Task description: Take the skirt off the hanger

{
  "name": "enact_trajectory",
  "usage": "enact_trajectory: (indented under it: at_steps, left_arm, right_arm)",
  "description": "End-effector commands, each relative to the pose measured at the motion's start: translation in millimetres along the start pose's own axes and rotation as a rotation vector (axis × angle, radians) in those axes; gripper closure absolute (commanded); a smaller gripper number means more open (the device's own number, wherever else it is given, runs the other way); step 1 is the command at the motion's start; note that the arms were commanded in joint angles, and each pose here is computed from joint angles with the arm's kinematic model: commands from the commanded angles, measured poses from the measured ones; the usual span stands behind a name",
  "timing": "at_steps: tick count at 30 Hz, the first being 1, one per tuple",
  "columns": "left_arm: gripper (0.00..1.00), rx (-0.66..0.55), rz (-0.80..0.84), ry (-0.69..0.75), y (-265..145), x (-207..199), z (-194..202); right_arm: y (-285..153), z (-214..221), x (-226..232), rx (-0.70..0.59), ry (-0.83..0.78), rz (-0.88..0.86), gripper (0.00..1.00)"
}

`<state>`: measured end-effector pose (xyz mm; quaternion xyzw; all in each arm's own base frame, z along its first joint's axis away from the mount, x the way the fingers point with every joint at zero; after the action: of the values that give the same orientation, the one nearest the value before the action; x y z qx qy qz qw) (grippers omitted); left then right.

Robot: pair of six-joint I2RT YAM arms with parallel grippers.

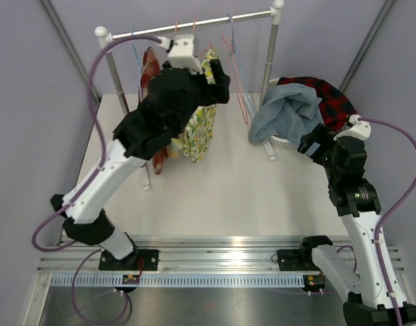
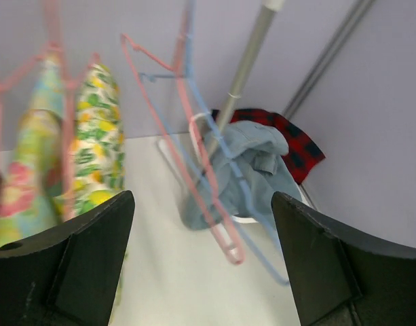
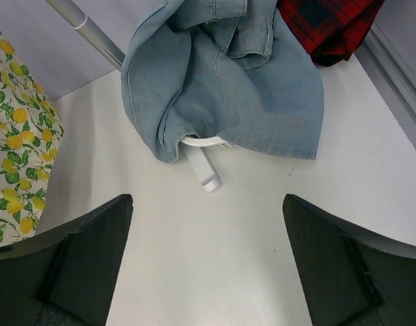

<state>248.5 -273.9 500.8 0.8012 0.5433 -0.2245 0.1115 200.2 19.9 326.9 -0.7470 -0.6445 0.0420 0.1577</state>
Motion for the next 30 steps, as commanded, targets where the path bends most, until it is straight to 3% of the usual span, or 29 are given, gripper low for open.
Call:
enact_trajectory:
  at_steps: [1, 11, 20, 30]
  left_arm:
    - [0.14, -0.088, -0.103, 0.007, -31, 26, -27]
    - [0.18, -0.069, -0.166, 0.094, -38, 46, -28]
    - [0.21, -0.006, -0.189, 0.092, 7, 66, -18]
    - [0.23, 0.049, -0.137, 0.085, 51, 56, 5]
  right_arm:
    - [-13, 0, -2, -0.008, 0.018, 0.002, 0.01]
    - [-36, 1, -9, -0.01, 0.03, 0.012, 0.0]
    - [-51, 5, -16, -0.005, 0.021, 0.04, 0.0]
    - [-55, 10, -22, 0.008, -0.009, 0.081, 0.01]
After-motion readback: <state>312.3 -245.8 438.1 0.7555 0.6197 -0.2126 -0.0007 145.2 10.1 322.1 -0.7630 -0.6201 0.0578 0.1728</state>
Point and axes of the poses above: each gripper's point midway between its finger pads, its own y axis out along the fingers, its own x axis along the line the jaws close on, z = x × y, the point moved 9 cm from there along -y, back along the fingers, and after that the axes turned 12 degrees about -y, right-handed, at the moved point
